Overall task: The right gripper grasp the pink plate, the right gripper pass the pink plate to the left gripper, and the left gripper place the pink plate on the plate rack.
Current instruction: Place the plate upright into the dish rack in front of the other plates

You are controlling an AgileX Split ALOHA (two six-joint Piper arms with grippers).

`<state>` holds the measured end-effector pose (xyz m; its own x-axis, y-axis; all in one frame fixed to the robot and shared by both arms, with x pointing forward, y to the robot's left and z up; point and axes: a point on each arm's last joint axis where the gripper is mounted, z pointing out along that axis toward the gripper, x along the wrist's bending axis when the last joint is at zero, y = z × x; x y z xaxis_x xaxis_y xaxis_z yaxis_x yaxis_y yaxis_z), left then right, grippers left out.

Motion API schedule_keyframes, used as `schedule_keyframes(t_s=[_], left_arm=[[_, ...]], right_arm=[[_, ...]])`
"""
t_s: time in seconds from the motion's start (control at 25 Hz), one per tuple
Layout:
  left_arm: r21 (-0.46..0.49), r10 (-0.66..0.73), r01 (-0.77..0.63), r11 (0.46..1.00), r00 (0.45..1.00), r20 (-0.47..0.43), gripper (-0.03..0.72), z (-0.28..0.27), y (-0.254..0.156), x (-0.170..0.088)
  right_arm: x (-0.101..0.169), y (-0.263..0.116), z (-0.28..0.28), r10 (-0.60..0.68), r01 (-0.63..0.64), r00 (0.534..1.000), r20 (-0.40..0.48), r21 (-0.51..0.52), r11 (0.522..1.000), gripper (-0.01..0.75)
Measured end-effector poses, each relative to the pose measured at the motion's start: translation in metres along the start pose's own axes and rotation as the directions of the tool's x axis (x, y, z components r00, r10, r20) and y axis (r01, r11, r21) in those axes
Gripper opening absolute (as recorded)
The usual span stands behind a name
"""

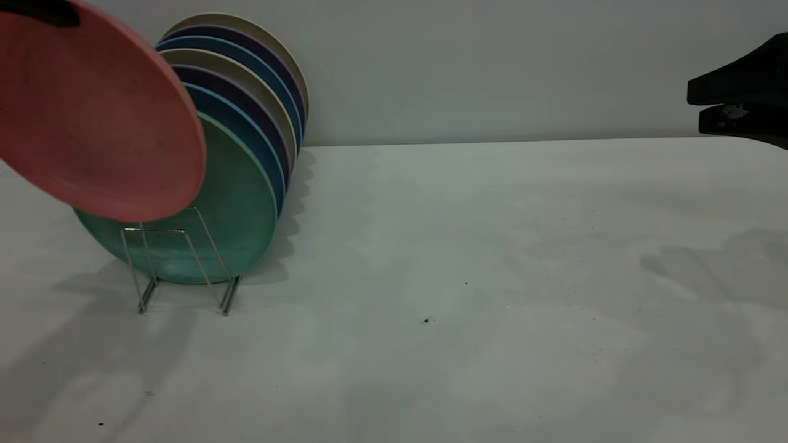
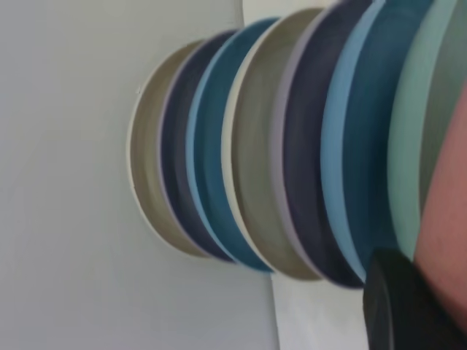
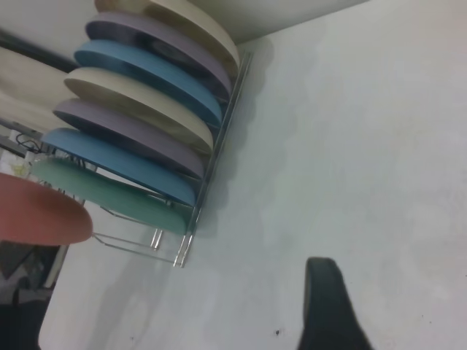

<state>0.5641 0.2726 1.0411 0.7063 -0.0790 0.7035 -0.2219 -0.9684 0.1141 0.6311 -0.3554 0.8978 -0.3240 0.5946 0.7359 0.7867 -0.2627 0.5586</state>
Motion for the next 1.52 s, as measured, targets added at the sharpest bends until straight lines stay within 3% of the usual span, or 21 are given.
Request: schedule_keyframes(t_s=[0.96,1.08,1.4,1.52], left_arm=[[-0.023,-0.043,0.044,0.999,0.997,0.057,0.071,0.028,0.003,-0.01],[-0.044,-0.103,0.105,0.993,0.994,0.046,0.123,0.028,0.005,-0.009],[-0.054,-0.276,0.277,0.959,0.961,0.026,0.442,0.026,0.0,-0.006],[-0.05,-0.327,0.327,0.944,0.945,0.002,0.504,0.02,-0.002,-0.003]], right_arm=[[0.0,0.0,0.0,-0.002,0.002,1.0,0.004,0.003,1.0,0.48],[0.0,0.0,0.0,-0.002,0.002,1.0,0.004,0.003,1.0,0.48],[0.0,0.0,0.0,-0.002,0.002,1.0,0.004,0.003,1.0,0.48],[0.0,0.0,0.0,-0.002,0.002,1.0,0.002,0.003,1.0,0.48]])
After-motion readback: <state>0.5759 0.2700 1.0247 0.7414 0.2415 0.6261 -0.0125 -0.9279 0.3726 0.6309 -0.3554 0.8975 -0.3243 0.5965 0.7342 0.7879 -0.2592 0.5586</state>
